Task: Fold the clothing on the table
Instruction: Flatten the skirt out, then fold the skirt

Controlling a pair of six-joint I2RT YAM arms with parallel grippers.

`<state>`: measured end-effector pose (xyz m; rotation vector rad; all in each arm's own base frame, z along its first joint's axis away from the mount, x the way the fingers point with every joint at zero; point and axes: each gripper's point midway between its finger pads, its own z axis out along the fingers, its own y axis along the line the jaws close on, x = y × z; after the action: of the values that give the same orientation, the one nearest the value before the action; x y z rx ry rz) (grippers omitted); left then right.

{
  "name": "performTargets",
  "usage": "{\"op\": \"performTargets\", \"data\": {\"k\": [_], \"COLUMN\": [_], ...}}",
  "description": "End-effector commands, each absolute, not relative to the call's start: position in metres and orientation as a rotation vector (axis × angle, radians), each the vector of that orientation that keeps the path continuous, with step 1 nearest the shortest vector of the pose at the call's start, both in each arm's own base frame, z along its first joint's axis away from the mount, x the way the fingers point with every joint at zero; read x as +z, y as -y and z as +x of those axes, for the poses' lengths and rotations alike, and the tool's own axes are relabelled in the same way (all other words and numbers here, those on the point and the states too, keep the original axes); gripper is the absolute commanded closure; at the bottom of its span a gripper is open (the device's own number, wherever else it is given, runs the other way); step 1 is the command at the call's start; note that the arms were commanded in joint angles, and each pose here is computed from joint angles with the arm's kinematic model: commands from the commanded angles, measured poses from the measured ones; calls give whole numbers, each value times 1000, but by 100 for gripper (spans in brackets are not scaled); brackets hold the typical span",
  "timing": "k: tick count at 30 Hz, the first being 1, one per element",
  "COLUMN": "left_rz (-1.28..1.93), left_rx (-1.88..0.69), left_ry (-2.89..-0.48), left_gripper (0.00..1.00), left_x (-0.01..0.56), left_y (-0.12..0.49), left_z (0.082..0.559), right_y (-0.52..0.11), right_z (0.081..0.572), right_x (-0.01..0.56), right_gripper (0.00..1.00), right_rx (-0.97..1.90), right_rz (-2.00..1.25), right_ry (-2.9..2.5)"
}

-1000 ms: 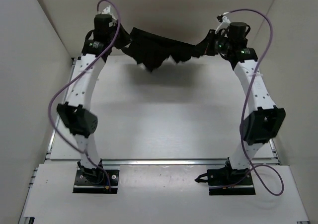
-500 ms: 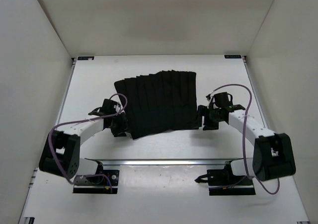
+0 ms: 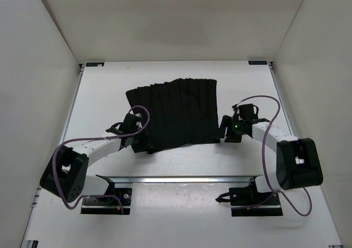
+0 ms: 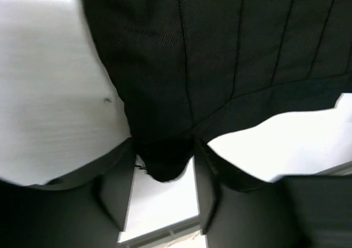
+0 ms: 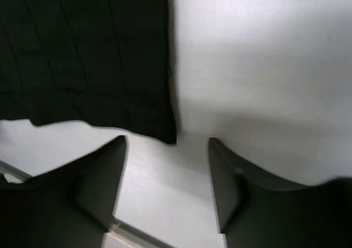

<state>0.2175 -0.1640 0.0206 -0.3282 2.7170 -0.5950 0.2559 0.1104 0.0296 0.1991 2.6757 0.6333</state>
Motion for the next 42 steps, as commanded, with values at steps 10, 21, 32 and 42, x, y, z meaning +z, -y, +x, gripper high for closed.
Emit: {"op": "performTargets", "data": {"k": [10, 21, 32, 42], "left_rz": [-391, -329, -392, -551], "left_rx": [-625, -657, -754, -787], "left_ry": [-2577, -2731, -2553, -2425], "left_gripper": [100, 100, 100, 67], "left_x": [78, 68, 117, 154], "left_y": [160, 149, 149, 147], "left_z": [287, 188, 210, 449], "right_y": [-139, -125, -135, -90], "right_z": [313, 200, 181, 447], "right_x": [83, 95, 111, 166], "right_gripper": [100, 100, 100, 70], "right_rx": [738, 704, 889, 709], "right_rz": [62, 84, 144, 196], "right_ry": [-2613, -2766, -2708, -2519]}}
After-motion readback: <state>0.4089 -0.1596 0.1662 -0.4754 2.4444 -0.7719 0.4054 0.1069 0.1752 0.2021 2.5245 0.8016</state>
